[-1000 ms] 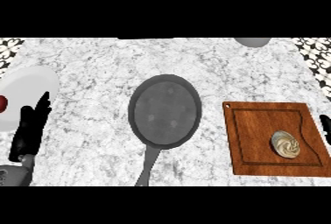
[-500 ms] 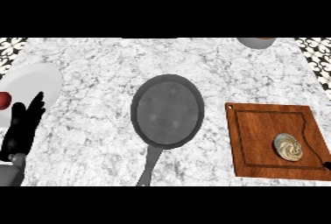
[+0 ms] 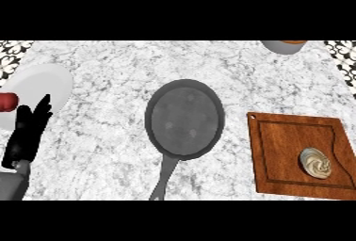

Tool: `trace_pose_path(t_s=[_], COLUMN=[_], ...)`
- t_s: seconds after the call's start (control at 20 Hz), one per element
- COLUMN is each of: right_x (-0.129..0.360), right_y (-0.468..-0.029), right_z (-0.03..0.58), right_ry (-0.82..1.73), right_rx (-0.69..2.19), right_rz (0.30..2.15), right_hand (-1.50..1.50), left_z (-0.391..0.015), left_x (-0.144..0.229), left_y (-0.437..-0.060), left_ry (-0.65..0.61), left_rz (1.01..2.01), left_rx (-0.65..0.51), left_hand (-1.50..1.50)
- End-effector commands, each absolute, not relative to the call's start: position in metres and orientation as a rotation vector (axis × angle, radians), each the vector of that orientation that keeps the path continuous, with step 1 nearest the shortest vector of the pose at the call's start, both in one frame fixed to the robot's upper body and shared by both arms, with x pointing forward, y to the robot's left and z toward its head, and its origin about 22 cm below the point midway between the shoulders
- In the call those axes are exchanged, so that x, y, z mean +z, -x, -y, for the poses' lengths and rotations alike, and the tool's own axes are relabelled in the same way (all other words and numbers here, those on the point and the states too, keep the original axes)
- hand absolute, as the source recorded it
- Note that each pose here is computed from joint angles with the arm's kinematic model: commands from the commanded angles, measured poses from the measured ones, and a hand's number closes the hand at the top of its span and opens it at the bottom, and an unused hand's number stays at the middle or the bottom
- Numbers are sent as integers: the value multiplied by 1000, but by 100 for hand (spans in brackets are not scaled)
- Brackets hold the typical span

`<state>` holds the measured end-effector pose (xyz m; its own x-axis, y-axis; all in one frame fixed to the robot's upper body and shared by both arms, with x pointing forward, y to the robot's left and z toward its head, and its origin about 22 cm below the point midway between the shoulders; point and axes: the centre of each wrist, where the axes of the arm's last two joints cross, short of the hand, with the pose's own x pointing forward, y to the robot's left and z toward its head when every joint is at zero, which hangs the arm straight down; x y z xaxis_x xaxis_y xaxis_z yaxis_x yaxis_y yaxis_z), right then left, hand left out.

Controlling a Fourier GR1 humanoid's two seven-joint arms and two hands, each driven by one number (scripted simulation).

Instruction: Pick the cupcake from the cutting board and place it in the pan

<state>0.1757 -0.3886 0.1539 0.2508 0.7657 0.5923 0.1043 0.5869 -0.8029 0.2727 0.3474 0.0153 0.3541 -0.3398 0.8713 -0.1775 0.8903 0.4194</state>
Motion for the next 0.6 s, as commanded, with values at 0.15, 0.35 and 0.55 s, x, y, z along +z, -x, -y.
trace_pose_path(t_s=[0.15,0.35,0.55], right_x=[159,162,137], right_y=[-202,-208,-213], right_z=[345,328,303], right_ry=[897,871,847], right_rx=[750,827,841], right_rz=[977,853,819], right_hand=[-150,-150,-150], left_z=[-336,-352,-359], left_x=[12,17,19], left_y=[-287,-270,-272], left_ry=[-478,-485,-489], left_rz=[1211,1204,1203], left_rx=[-124,-115,-107], left_hand=[0,0,0])
